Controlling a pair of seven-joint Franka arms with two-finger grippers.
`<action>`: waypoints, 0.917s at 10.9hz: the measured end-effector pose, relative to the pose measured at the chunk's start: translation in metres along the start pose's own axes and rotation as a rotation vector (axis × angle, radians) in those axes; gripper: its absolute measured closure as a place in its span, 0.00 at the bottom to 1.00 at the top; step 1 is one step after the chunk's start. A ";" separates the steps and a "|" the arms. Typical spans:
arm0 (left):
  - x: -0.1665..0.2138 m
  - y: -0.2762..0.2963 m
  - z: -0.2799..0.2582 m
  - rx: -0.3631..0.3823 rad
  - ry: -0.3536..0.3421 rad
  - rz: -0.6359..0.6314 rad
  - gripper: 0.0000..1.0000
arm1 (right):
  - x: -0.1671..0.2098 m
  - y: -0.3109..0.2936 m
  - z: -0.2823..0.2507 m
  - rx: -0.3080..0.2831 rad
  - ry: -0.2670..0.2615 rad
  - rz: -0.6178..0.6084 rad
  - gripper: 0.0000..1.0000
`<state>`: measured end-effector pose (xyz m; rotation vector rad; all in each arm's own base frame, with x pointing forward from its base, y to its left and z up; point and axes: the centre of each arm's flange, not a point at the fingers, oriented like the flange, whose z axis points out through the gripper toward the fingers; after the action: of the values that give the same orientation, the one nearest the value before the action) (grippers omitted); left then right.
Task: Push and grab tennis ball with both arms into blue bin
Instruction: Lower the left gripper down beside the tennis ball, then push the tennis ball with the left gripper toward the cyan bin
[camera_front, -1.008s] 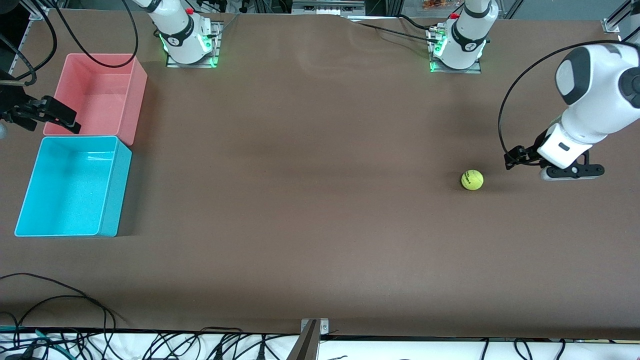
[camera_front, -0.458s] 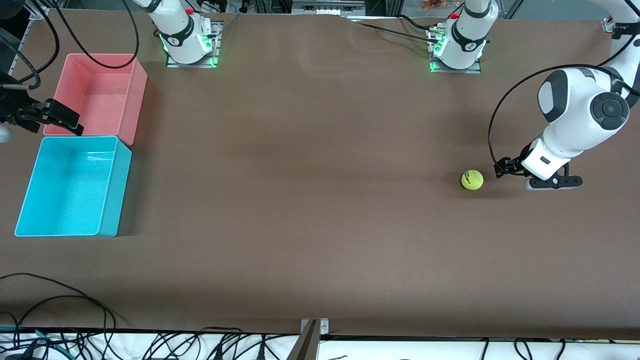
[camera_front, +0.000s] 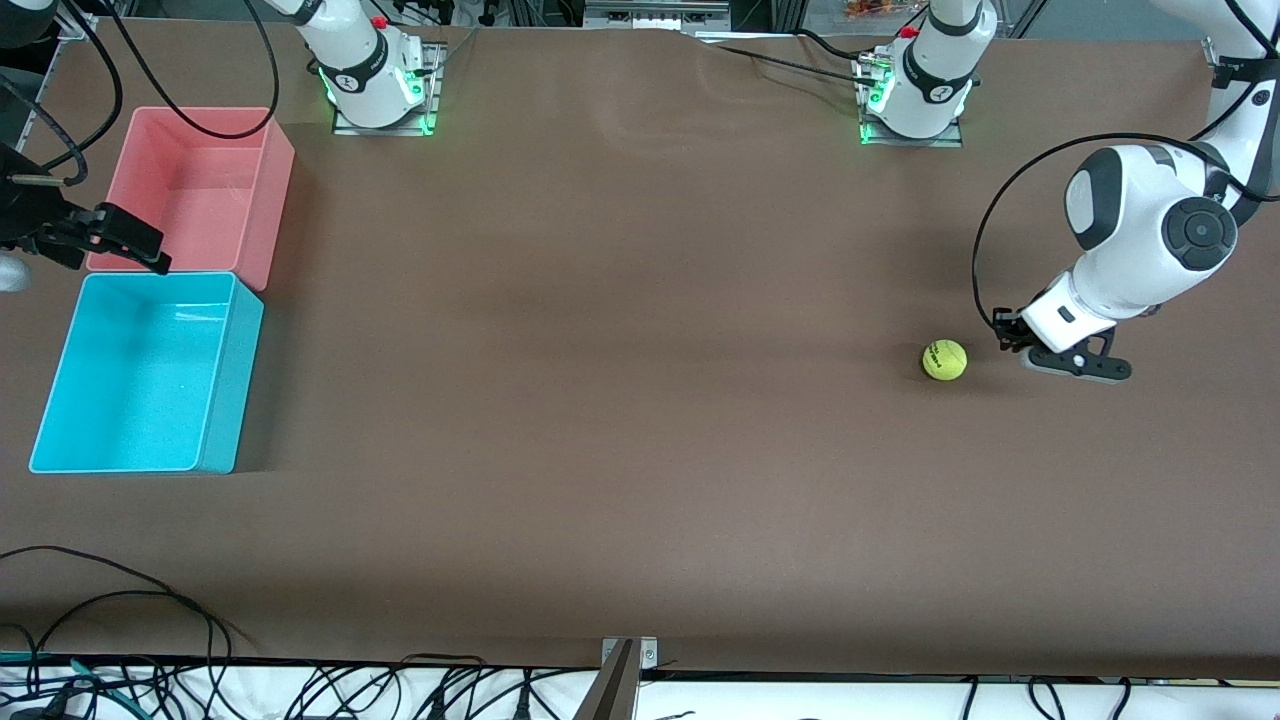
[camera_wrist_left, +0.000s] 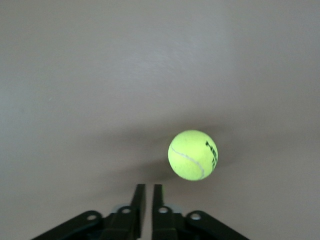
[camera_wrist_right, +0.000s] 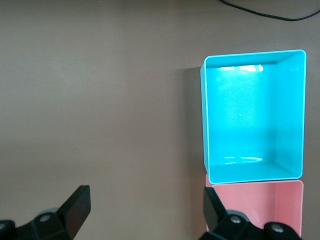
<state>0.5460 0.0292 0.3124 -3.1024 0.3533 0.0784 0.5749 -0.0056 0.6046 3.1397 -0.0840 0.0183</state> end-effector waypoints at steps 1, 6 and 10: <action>-0.002 -0.001 0.003 -0.002 -0.006 0.122 0.99 | 0.001 0.000 0.001 0.000 0.000 0.000 0.00; -0.004 -0.005 0.011 -0.006 -0.010 0.461 0.99 | 0.003 -0.001 0.005 -0.001 -0.005 0.000 0.00; -0.007 -0.016 0.030 0.028 0.037 0.821 0.99 | 0.004 -0.001 0.006 -0.001 -0.003 -0.001 0.00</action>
<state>0.5414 0.0472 0.2830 -2.7026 1.5618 0.0228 0.5789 -0.0050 0.5988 3.1384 -0.0832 0.0134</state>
